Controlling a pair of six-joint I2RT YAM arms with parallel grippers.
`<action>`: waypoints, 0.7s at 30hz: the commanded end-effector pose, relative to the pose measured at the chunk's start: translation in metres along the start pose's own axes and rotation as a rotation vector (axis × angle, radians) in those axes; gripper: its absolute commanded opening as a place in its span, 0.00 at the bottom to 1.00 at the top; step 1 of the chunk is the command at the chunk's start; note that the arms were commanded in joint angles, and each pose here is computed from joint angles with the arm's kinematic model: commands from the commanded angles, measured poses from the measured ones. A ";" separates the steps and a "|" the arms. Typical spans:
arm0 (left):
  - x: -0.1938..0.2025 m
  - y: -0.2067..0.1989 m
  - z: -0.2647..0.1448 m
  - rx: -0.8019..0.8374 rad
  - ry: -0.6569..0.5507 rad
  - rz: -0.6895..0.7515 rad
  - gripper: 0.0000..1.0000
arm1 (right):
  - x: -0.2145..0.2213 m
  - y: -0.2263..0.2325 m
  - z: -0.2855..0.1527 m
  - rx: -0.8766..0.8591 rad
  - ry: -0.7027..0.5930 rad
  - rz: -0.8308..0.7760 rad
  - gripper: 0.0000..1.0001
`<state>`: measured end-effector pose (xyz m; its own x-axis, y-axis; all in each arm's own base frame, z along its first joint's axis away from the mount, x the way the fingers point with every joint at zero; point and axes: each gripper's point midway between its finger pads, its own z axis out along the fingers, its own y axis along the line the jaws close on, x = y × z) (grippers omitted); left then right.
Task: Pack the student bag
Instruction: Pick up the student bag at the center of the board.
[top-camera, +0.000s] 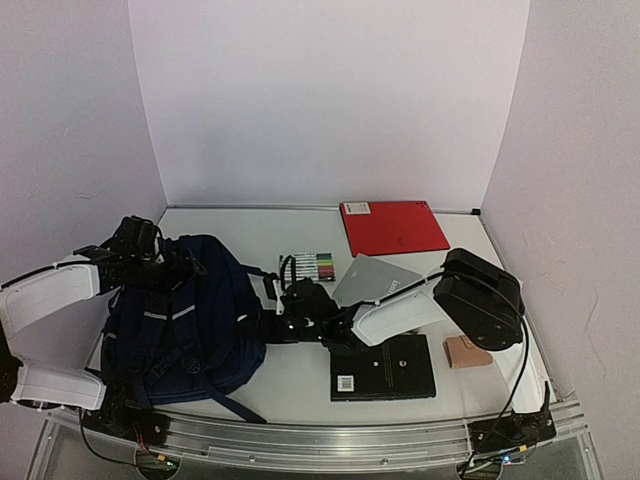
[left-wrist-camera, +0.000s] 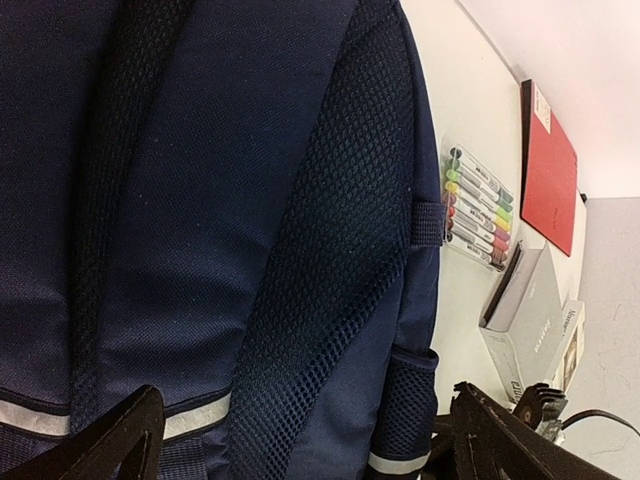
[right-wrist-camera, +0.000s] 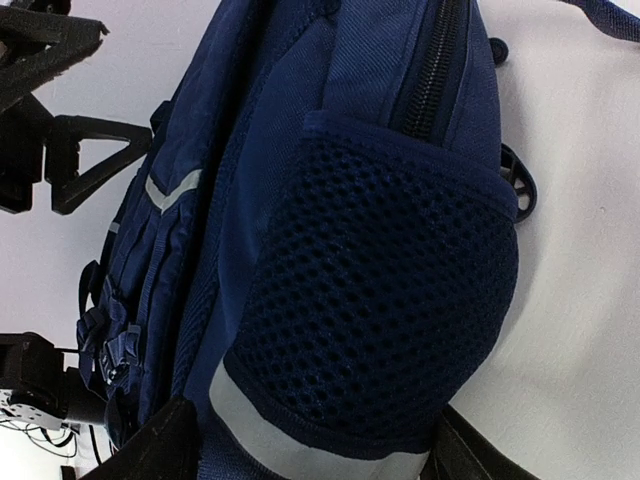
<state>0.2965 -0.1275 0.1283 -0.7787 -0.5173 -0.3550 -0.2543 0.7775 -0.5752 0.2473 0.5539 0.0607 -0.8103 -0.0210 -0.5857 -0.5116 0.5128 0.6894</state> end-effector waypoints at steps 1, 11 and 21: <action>-0.008 -0.015 -0.015 0.035 -0.022 0.007 1.00 | -0.026 0.031 0.005 -0.104 -0.094 -0.062 0.52; -0.018 -0.037 -0.047 0.085 -0.057 0.085 1.00 | -0.126 0.077 -0.071 0.086 -0.343 -0.293 0.00; -0.038 -0.059 -0.091 0.126 -0.157 0.160 1.00 | -0.251 0.125 -0.263 0.566 -0.663 -0.602 0.00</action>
<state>0.2910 -0.1256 0.2150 -0.7346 -0.4665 -0.4927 -0.1024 0.7940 -0.5992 0.2858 0.4786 0.2132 -0.4065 -0.1976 -0.8920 -0.6384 0.7599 0.1226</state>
